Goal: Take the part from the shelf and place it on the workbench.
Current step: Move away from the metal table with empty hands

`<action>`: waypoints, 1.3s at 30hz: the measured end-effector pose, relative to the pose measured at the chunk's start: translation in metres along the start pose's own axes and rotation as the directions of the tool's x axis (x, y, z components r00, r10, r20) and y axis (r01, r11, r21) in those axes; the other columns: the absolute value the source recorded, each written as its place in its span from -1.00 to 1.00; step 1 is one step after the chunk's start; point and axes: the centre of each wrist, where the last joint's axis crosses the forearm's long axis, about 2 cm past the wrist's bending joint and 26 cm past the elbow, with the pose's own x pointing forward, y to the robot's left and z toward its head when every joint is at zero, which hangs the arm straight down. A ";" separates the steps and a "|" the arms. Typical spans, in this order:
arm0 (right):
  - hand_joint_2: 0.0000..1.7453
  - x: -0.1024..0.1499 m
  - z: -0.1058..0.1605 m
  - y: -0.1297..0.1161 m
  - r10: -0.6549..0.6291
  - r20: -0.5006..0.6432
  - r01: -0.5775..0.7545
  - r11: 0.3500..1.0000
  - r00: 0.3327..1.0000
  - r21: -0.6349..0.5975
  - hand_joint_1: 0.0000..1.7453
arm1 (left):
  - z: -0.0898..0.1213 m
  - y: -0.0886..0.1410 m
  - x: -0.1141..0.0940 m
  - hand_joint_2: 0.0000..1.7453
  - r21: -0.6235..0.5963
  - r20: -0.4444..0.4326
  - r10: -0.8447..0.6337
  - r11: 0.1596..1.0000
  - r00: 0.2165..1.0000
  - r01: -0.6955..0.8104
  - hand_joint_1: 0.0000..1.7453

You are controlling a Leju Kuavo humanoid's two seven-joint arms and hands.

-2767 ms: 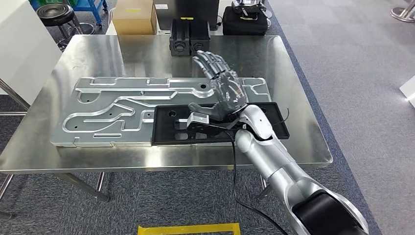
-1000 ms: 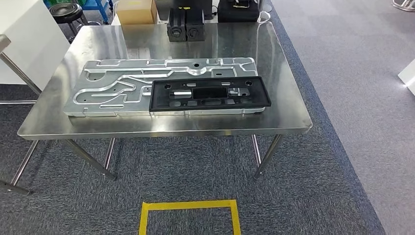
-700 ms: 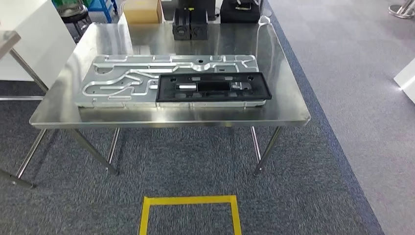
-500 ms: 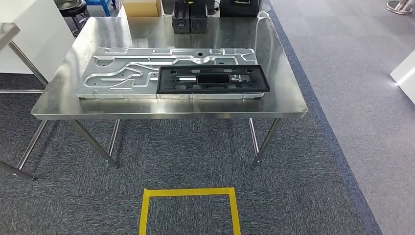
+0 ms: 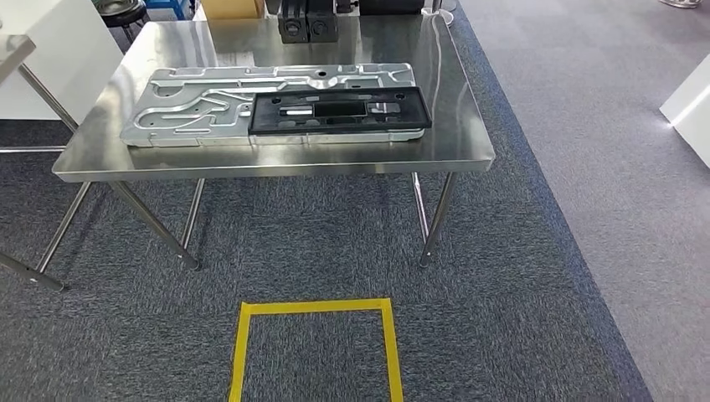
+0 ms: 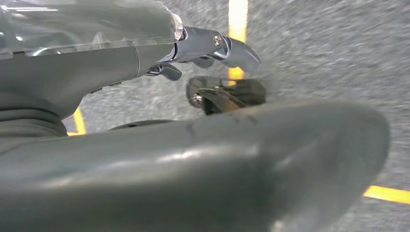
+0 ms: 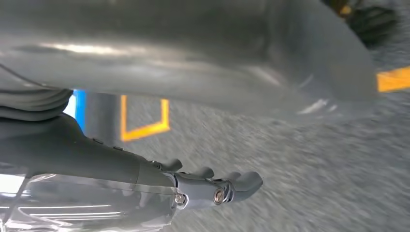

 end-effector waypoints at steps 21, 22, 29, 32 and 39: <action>-1.00 0.005 0.002 0.015 -0.023 -0.019 0.024 0.999 1.000 0.046 -1.00 | -0.001 -0.005 0.002 -1.00 -0.018 -0.007 -0.014 1.000 1.000 0.013 -1.00; -1.00 0.005 0.002 0.015 -0.024 -0.019 0.024 0.999 1.000 0.046 -1.00 | -0.001 -0.005 0.002 -1.00 -0.018 -0.008 -0.014 1.000 1.000 0.013 -1.00; -1.00 0.005 0.002 0.016 -0.024 -0.020 0.025 0.998 1.000 0.049 -1.00 | 0.000 -0.004 0.000 -1.00 -0.018 -0.011 -0.014 1.000 1.000 0.014 -1.00; -1.00 0.005 0.002 0.016 -0.024 -0.020 0.025 0.998 1.000 0.051 -1.00 | 0.000 -0.004 0.001 -1.00 -0.018 -0.011 -0.014 1.000 1.000 0.014 -1.00; -1.00 0.004 0.002 0.017 -0.023 -0.022 0.025 0.998 0.999 0.054 -1.00 | -0.001 -0.005 0.002 -1.00 -0.018 -0.007 -0.014 1.000 1.000 0.014 -1.00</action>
